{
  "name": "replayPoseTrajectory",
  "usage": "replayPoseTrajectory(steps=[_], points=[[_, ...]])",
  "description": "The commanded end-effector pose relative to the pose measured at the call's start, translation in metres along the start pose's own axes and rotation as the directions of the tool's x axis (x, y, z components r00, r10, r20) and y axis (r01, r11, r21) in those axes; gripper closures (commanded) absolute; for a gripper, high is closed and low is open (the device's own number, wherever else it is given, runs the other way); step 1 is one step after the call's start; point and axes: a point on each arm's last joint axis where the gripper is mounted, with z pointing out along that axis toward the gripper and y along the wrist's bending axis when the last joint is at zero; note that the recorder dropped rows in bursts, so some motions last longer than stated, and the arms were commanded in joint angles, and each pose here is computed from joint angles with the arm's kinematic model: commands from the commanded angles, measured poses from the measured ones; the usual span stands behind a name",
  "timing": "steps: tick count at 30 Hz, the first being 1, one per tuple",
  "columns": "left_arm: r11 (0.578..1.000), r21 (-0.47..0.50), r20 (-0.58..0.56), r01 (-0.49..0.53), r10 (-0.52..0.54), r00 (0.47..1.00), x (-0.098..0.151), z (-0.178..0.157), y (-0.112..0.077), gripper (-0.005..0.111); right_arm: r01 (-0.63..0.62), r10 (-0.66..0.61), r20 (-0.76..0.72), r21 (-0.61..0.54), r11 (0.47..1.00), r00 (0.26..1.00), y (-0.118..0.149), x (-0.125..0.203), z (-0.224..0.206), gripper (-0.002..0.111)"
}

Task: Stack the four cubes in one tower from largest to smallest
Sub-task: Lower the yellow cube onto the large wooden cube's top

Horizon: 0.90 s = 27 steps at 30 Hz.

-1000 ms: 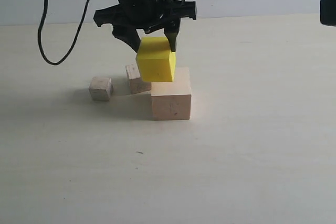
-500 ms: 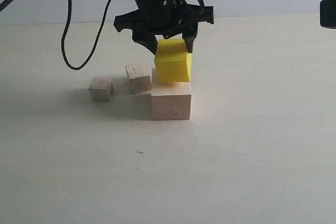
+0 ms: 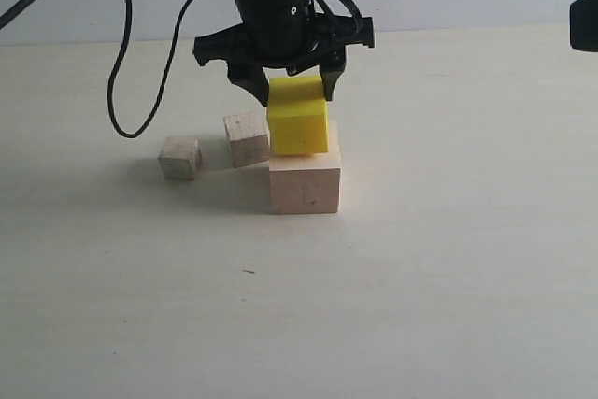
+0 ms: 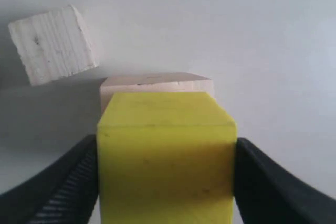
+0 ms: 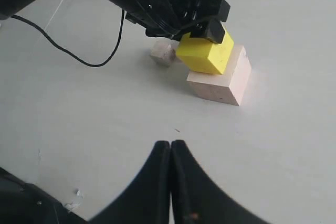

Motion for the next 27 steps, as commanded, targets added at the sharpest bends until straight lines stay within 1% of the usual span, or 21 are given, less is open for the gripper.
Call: replayPoseTrajectory(steps=[1,9,12,27], points=[[0.999,0.027,-0.011,0.022,-0.021,1.0,0.0026,-0.0048,-0.0049,0.107,0.012,-0.012,0.002,0.004,1.0,1.0,-0.0009,0.0007,0.0003,0.108],[0.999,0.04,0.007,0.034,-0.034,0.999,0.0009,-0.0049,-0.006,0.107,0.012,-0.012,0.0,0.004,1.0,1.0,-0.0009,0.001,0.0003,0.108],[0.998,0.04,0.007,0.048,-0.049,0.999,0.0009,-0.0049,-0.006,0.107,0.012,-0.012,0.0,0.004,1.0,1.0,-0.0009,0.001,0.0003,0.108],[0.998,0.029,-0.004,0.052,-0.052,0.999,0.0018,-0.004,-0.0051,0.107,0.012,-0.012,0.0,0.004,1.0,1.0,-0.0009,0.001,0.0003,0.108]])
